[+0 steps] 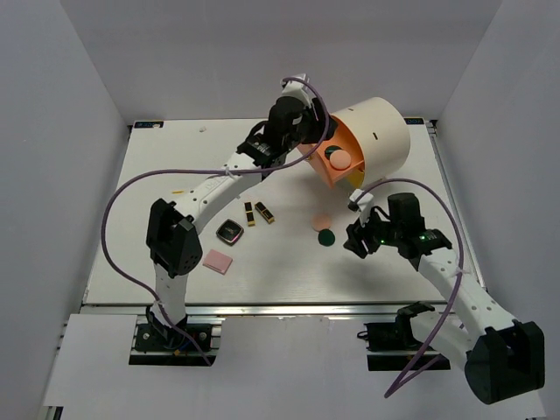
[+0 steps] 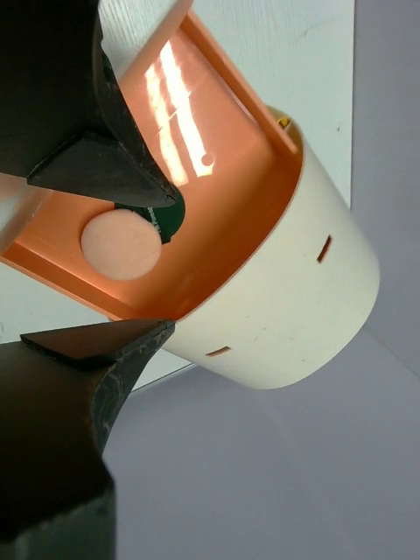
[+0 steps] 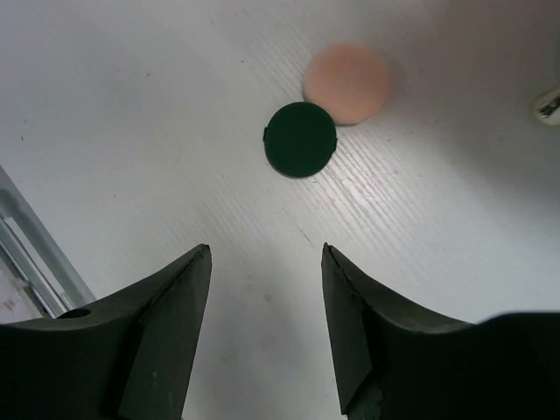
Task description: Organize the makeup
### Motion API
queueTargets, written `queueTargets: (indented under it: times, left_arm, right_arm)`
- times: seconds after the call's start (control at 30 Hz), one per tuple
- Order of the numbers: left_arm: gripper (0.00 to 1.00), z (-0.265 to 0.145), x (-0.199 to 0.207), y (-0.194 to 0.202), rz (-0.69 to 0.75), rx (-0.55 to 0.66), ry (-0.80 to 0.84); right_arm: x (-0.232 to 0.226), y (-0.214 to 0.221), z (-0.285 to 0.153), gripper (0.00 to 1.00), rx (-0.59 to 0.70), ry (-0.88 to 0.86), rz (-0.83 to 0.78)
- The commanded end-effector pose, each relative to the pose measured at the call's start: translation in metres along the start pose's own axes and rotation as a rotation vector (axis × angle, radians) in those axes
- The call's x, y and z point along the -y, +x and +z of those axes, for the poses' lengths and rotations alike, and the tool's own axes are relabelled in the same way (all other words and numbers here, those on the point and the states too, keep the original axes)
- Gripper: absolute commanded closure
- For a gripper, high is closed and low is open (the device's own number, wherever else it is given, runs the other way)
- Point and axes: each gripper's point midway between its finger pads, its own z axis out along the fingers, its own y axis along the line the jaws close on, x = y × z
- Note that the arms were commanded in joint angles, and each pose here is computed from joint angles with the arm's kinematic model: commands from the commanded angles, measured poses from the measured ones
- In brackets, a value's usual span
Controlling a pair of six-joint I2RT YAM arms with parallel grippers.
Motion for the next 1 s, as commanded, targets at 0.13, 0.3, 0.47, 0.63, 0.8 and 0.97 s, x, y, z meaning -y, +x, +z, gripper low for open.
queueTargets:
  times: [0.13, 0.3, 0.47, 0.63, 0.8, 0.97]
  left_arm:
    - [0.35, -0.093, -0.001, -0.096, -0.009, 0.210, 0.003]
    - [0.23, -0.153, -0.031, -0.071, -0.035, 0.219, -0.050]
    - [0.21, -0.203, -0.075, -0.005, -0.130, 0.156, -0.112]
    - [0.21, -0.229, -0.102, 0.032, -0.200, 0.132, -0.161]
    - [0.21, -0.245, -0.119, 0.057, -0.236, 0.118, -0.193]
    - [0.21, -0.246, -0.129, 0.081, -0.239, 0.065, -0.202]
  right_arm:
    - [0.009, 0.010, 0.035, 0.37, -0.003, 0.132, 0.194]
    - [0.023, 0.007, 0.060, 0.36, -0.013, 0.199, 0.332]
    - [0.030, 0.006, 0.094, 0.37, -0.065, 0.217, 0.333]
    - [0.031, 0.010, 0.114, 0.40, -0.097, 0.224, 0.271]
    - [0.036, 0.026, 0.120, 0.45, -0.149, 0.256, 0.260]
    - [0.034, 0.033, 0.122, 0.52, -0.179, 0.259, 0.250]
